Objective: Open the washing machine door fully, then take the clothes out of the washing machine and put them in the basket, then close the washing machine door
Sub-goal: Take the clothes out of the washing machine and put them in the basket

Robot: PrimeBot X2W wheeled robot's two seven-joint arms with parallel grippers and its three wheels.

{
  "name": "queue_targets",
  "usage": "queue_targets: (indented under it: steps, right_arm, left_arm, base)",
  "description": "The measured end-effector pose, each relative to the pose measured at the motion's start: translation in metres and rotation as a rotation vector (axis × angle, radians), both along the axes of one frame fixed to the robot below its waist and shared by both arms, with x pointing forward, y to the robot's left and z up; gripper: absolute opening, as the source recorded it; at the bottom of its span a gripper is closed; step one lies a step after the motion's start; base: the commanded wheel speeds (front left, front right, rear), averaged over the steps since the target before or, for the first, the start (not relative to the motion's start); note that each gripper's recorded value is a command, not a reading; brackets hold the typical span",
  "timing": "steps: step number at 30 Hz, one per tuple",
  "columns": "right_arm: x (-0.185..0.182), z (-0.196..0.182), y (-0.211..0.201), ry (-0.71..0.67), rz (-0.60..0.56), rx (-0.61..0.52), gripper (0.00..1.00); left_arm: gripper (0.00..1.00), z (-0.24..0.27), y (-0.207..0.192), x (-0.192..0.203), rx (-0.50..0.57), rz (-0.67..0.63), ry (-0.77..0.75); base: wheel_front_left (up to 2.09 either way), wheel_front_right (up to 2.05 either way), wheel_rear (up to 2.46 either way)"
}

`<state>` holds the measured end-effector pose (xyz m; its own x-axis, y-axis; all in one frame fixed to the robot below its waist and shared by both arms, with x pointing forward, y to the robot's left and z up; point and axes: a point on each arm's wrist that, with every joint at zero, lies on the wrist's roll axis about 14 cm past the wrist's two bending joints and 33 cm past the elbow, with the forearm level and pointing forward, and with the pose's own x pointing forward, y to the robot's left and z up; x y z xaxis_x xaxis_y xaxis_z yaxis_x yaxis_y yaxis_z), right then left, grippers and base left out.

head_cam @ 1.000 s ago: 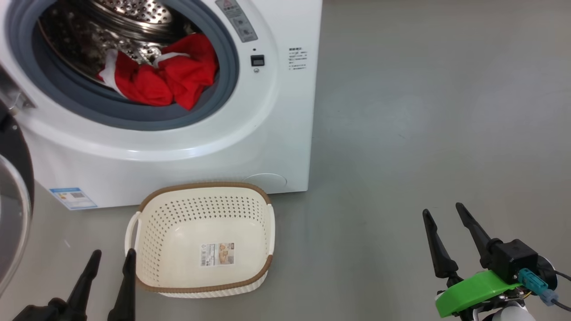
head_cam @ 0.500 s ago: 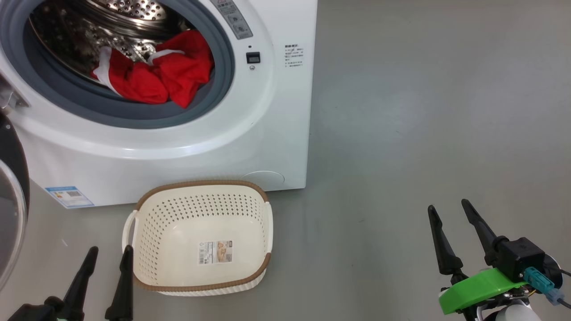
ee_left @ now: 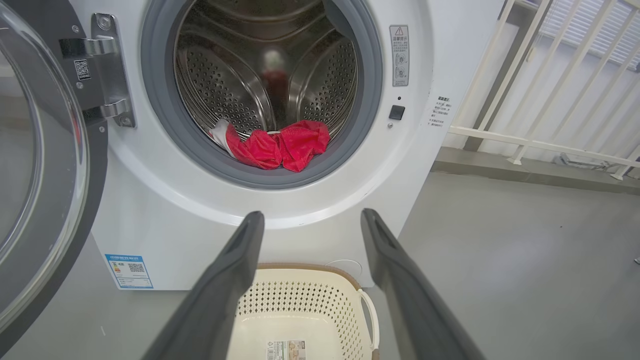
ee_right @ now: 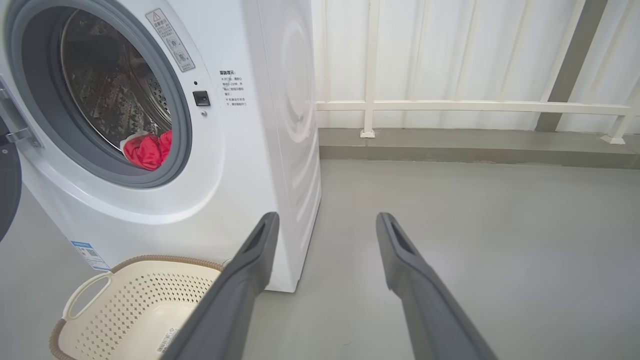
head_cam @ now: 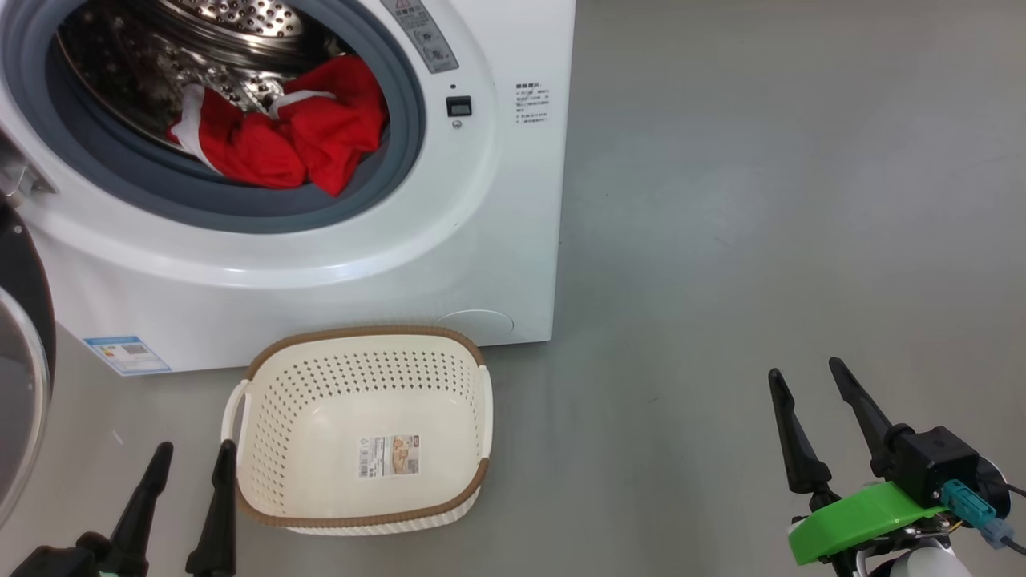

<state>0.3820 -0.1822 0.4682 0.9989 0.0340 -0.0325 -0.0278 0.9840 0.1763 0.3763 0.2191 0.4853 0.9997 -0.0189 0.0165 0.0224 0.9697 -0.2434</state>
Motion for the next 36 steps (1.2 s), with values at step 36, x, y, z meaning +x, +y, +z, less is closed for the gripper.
queue_targets:
  steps: [36]
  right_arm:
    - [0.003, -0.011, 0.003, 0.032, 0.008, 0.002, 1.0]
  left_arm:
    - [1.0, -0.004, 0.005, 0.009, 0.009, 0.009, 0.01]
  base:
    - [0.81, -0.81, 0.0]
